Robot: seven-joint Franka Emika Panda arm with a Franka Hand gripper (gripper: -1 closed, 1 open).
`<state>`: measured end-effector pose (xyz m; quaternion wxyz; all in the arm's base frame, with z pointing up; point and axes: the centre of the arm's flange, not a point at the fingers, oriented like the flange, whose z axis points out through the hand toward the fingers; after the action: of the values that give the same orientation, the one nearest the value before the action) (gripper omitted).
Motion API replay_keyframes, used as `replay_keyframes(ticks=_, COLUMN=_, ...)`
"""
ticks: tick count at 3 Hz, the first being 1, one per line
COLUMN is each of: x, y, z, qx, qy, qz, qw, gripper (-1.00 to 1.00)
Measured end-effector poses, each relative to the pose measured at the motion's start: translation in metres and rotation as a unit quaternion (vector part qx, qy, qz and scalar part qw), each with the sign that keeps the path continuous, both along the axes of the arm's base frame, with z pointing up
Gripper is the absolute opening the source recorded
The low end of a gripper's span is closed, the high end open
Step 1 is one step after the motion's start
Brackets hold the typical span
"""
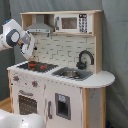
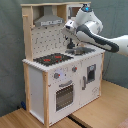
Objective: Play with the kitchen
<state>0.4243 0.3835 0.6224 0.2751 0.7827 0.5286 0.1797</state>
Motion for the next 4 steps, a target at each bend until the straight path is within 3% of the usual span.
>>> replay_keyframes(ticks=1, x=-0.007, y=0.003, z=-0.001, qx=-0.023, qy=-0.031, qz=0.024, qw=0.999, gripper=1.0)
replay_keyframes(ticks=2, x=-0.018, y=0.003, z=-0.001, qx=-0.047, qy=-0.063, qz=0.048, qw=0.9957, gripper=1.0)
replay_keyframes(ticks=3, x=-0.033, y=0.002, z=0.0, qx=-0.074, qy=-0.095, qz=0.07, qw=0.9903, gripper=1.0)
replay_keyframes(ticks=4, x=-0.052, y=0.0, z=0.0, qx=-0.102, qy=-0.126, qz=0.089, qw=0.9827, gripper=1.0)
